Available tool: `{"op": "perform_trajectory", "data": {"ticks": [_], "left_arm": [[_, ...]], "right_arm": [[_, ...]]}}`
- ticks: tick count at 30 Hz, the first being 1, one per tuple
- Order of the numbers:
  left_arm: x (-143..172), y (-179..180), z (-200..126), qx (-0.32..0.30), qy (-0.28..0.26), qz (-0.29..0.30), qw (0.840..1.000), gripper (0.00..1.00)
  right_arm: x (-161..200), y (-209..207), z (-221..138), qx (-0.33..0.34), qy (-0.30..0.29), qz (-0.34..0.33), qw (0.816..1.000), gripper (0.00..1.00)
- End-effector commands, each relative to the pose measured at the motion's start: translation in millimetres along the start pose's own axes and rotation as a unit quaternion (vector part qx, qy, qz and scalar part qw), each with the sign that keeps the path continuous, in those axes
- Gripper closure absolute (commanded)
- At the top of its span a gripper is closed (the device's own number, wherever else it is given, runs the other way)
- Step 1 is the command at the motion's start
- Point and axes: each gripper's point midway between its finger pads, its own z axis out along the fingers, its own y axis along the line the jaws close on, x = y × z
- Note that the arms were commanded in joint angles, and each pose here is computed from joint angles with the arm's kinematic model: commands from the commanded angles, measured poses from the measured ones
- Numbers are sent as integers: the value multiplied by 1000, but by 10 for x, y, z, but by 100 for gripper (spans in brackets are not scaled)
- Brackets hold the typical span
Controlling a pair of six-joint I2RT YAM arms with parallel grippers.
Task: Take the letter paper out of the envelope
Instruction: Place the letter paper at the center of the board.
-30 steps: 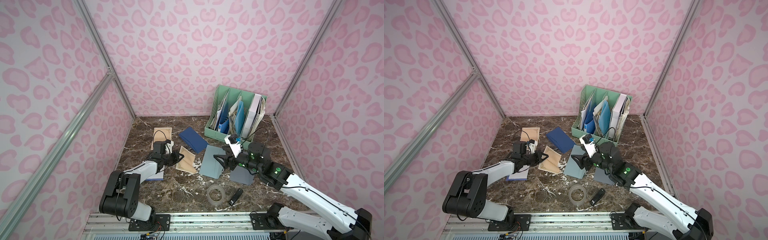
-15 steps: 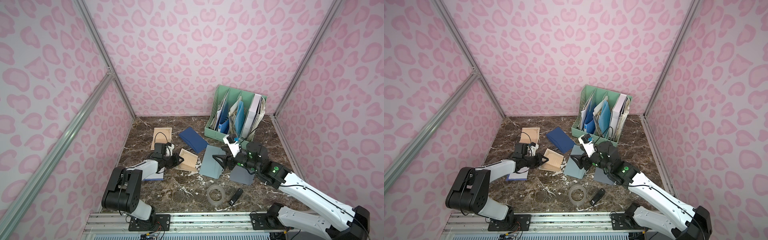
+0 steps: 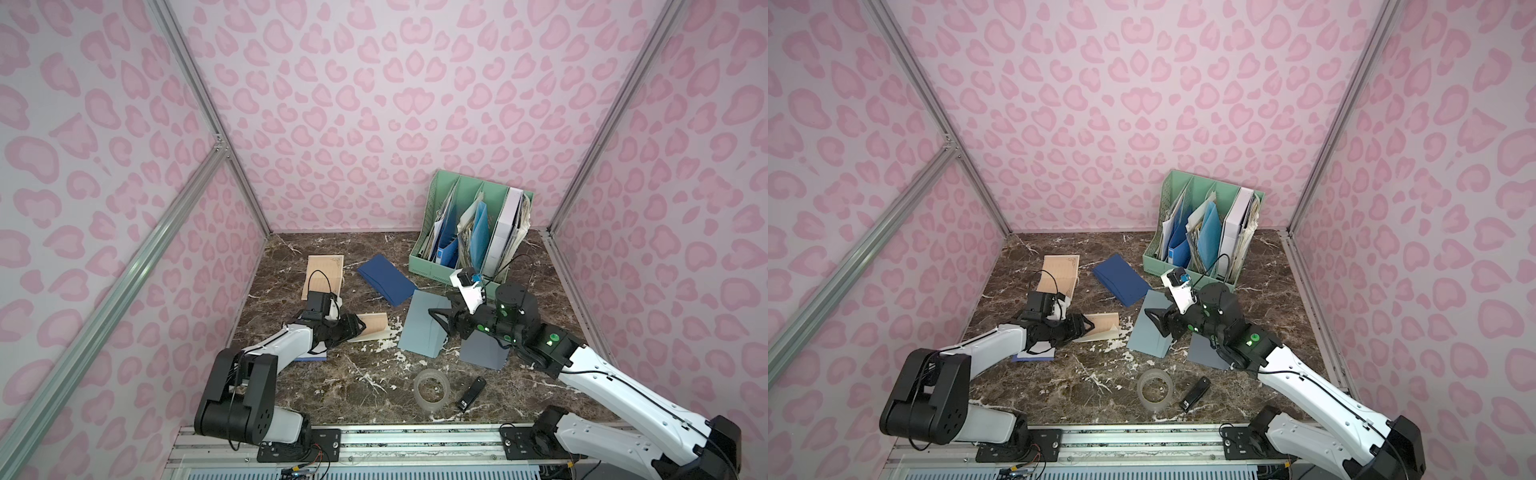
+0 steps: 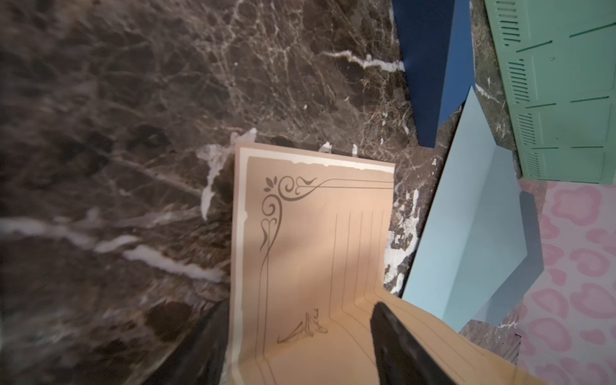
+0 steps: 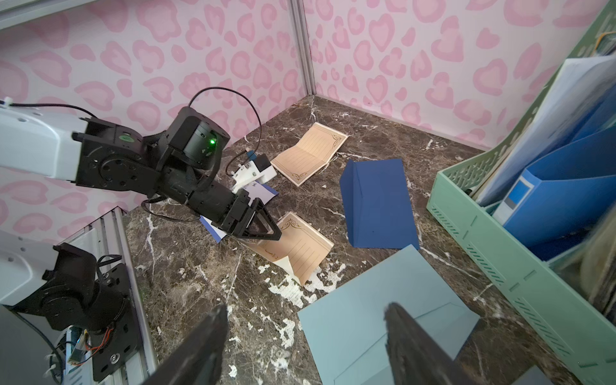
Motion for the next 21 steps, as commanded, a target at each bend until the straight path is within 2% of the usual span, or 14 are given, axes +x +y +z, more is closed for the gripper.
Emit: {"op": "perform_trajectory", "data": {"ticks": [1,4,10,13,16,21], "left_arm": [[88,173,-108,-53,1,-10,999,27],[128,111,-199,-48,1,-2,999,28],[362,-133,-218,-23,44,30,998,51],[452,-175,-250,-38,44,40,997,56],[515,-93,-275,-70,42,40,996,59],[679,-9,-197,-100,77,59,990,62]], "right_arm": [[-42,7,0,-8,-13,3,1000,25],[22,-25,23,-4,-4,8,1000,25],[99,-69,39,4,-3,15,1000,26],[142,-93,60,8,0,18,1000,26],[217,-113,133,9,16,20,1000,28],[362,-91,342,-11,47,42,998,33]]}}
